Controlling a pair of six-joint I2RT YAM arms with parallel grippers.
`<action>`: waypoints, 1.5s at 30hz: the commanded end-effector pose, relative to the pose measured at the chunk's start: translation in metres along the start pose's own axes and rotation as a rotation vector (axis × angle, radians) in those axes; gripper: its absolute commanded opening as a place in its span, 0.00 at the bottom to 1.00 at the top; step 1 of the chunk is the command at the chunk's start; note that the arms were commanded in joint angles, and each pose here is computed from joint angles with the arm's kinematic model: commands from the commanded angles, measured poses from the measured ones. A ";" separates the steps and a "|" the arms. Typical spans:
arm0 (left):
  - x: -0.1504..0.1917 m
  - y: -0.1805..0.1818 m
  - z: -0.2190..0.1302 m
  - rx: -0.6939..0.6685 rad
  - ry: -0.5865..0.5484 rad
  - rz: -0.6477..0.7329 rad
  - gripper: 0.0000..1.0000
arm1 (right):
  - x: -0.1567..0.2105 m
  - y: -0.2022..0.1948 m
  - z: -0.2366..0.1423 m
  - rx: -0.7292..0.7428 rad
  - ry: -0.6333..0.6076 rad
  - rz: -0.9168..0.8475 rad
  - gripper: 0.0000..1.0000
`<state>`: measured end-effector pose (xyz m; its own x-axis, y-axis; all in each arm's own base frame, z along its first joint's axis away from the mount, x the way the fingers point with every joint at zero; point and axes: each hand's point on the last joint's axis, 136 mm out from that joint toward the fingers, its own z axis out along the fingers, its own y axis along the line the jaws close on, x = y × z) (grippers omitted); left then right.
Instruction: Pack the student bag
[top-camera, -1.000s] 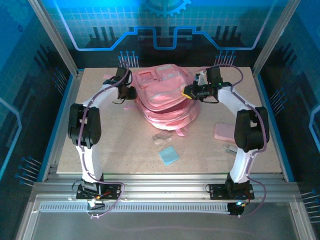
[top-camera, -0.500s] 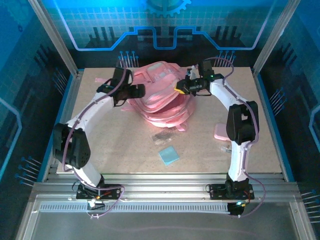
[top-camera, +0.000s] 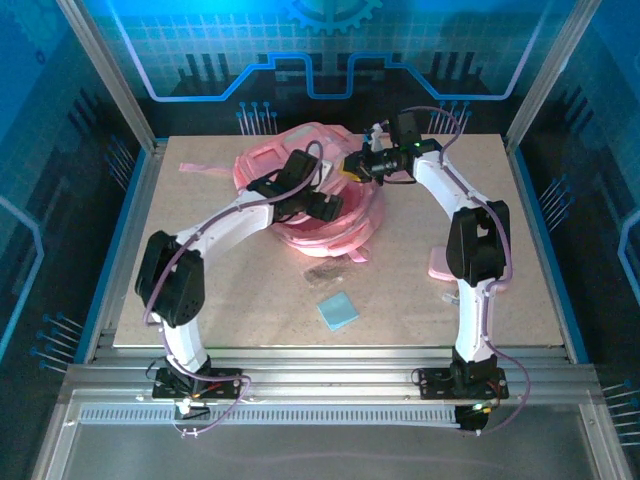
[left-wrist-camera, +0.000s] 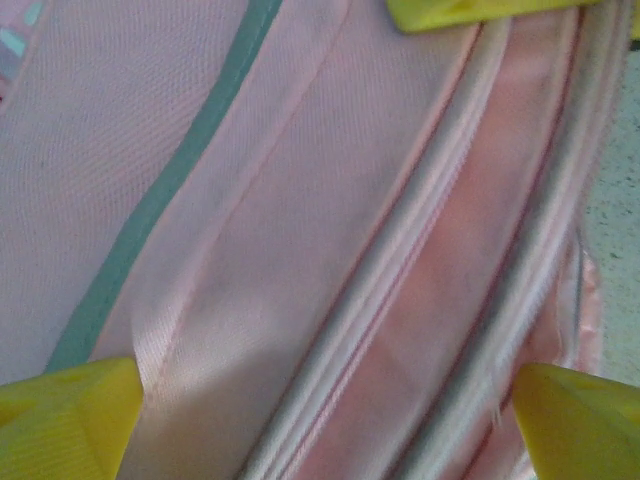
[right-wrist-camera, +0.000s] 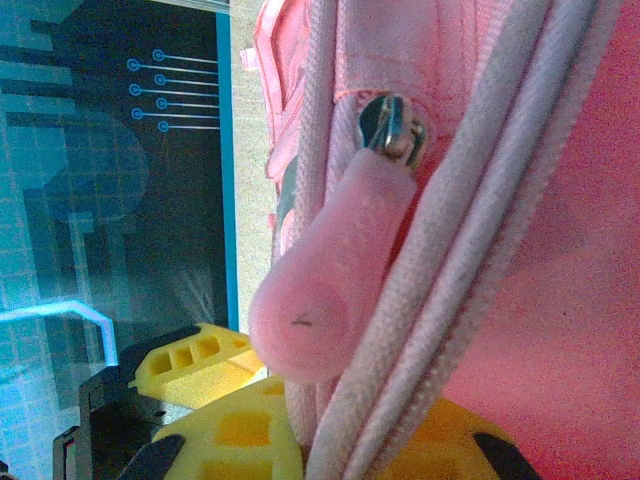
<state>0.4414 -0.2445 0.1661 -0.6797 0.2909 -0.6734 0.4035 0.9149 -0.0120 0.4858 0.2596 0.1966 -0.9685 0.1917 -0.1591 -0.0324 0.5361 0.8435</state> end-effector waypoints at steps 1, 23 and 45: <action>-0.006 0.024 0.012 -0.143 0.006 0.069 0.94 | 0.018 0.048 -0.007 -0.148 0.076 -0.075 0.00; -0.001 0.031 0.014 0.122 0.121 -0.286 0.00 | 0.037 -0.039 -0.098 0.350 -0.129 -0.101 0.86; -0.040 0.020 -0.036 0.393 0.020 -0.443 0.00 | 0.159 -0.234 -0.231 0.755 -0.360 0.677 1.00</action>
<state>0.4681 -0.2196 0.1754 -0.8623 -0.0450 -0.5044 0.2395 0.8414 -0.4844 0.2825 -0.0255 0.0952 -0.6870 0.7242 -0.0600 0.6925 0.6775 0.2478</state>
